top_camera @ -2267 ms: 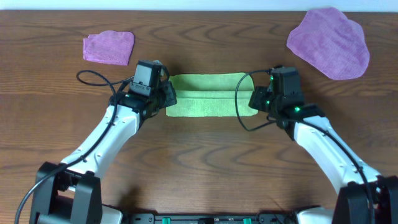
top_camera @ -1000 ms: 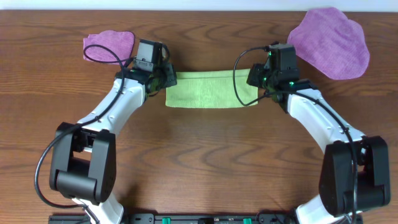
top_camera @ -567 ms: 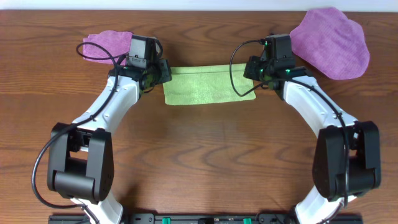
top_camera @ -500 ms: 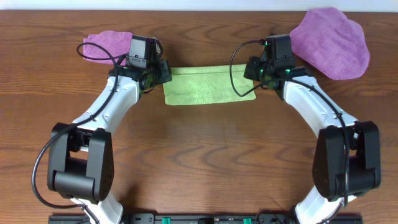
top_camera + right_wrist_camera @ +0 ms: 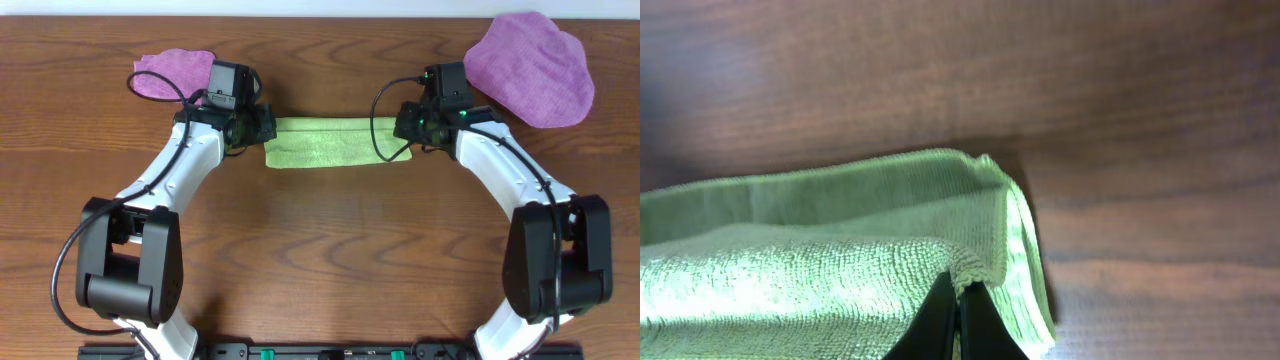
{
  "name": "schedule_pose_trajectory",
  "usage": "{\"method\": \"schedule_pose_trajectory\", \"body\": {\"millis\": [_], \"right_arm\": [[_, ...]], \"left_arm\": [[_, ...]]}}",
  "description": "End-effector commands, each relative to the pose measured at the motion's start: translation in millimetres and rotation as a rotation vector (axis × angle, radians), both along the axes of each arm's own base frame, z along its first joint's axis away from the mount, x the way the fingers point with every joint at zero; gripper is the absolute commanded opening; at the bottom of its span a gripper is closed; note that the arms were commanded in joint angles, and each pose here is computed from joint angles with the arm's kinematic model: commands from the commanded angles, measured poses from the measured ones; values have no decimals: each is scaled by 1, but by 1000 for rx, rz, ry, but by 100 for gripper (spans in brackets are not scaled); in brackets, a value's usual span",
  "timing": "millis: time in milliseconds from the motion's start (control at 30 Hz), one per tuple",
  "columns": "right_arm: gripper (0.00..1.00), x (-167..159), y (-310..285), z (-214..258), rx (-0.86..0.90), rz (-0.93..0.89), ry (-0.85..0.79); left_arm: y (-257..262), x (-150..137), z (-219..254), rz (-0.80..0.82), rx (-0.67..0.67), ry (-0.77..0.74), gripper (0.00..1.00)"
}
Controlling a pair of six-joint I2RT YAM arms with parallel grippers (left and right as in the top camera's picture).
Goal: Fold the cloth
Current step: 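Hold the folded edge at the top and press it down with both grippers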
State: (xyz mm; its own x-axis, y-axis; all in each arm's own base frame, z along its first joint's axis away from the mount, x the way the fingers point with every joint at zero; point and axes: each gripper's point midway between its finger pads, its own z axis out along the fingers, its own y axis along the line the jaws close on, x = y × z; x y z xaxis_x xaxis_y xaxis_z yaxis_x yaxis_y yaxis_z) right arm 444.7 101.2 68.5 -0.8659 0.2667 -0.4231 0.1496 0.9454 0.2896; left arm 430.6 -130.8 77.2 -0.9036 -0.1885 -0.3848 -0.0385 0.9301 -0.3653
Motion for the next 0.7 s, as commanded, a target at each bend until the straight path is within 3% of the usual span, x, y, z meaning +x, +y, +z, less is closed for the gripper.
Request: {"method": "schedule_pose_trajectory", "body": {"millis": [0,667], "right_arm": [[1,3,-16,4,-50,-32,-2],[1,-30,-31,-13,-128,-56,147]], "left_arm": [[9,2,2,-4,34,2,6],[-4,-36,-34,-41,117,172,6]]}}
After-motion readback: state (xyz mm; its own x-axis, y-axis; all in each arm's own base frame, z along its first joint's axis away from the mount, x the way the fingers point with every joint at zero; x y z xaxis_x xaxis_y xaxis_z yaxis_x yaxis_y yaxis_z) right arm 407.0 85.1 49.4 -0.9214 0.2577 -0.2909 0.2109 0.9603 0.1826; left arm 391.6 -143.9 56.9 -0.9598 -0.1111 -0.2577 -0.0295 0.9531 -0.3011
